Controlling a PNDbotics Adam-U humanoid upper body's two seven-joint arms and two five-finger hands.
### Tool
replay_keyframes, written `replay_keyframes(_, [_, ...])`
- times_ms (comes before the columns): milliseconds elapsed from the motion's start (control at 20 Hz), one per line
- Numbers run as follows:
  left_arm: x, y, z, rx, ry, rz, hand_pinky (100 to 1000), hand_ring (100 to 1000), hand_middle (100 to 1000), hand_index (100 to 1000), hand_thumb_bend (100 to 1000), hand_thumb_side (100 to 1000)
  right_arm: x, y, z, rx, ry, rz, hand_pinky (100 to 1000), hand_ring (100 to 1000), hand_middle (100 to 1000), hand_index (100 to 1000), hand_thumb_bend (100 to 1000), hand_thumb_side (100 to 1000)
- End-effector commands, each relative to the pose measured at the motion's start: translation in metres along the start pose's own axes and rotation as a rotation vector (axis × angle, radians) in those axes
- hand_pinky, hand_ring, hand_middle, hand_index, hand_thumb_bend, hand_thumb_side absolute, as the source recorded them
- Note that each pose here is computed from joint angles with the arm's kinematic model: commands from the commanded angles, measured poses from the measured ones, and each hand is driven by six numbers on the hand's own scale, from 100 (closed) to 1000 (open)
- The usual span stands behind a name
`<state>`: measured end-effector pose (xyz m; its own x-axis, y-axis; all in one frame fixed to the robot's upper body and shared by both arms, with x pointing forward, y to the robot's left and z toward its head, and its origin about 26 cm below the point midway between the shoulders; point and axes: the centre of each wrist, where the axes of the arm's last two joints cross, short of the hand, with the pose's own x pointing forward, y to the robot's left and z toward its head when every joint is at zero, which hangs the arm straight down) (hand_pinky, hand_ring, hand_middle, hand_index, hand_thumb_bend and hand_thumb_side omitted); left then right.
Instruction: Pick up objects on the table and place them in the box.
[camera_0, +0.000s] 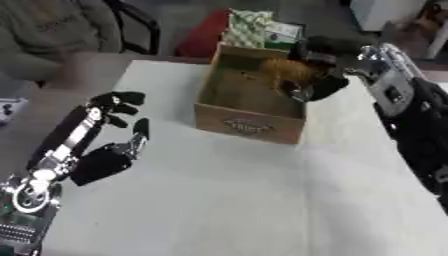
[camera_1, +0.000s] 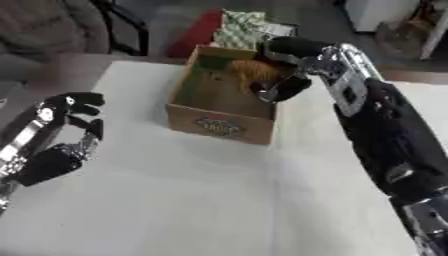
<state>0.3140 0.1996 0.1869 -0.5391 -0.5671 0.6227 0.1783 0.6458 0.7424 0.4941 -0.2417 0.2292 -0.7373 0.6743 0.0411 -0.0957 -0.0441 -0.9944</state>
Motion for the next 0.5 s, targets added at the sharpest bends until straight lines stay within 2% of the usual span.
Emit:
replay_keyframes(50, [0.014, -0.002, -0.007, -0.032, -0.068, 0.011, 726, 802, 787, 885, 100, 527, -0.006, -0.009, -0.001, -0.045, 0.050, -0.012, 588, 371, 313, 487, 100, 247])
replay_keyframes(350, [0.021, -0.009, -0.012, -0.068, -0.111, 0.029, 723, 800, 784, 883, 100, 538, -0.007, -0.001, -0.008, -0.055, 0.080, -0.032, 589, 381, 322, 497, 100, 247])
replay_keyframes(500, [0.030, -0.015, -0.017, -0.113, -0.153, 0.042, 721, 798, 782, 882, 100, 541, -0.007, 0.014, -0.015, -0.045, 0.129, -0.082, 590, 394, 330, 503, 100, 248])
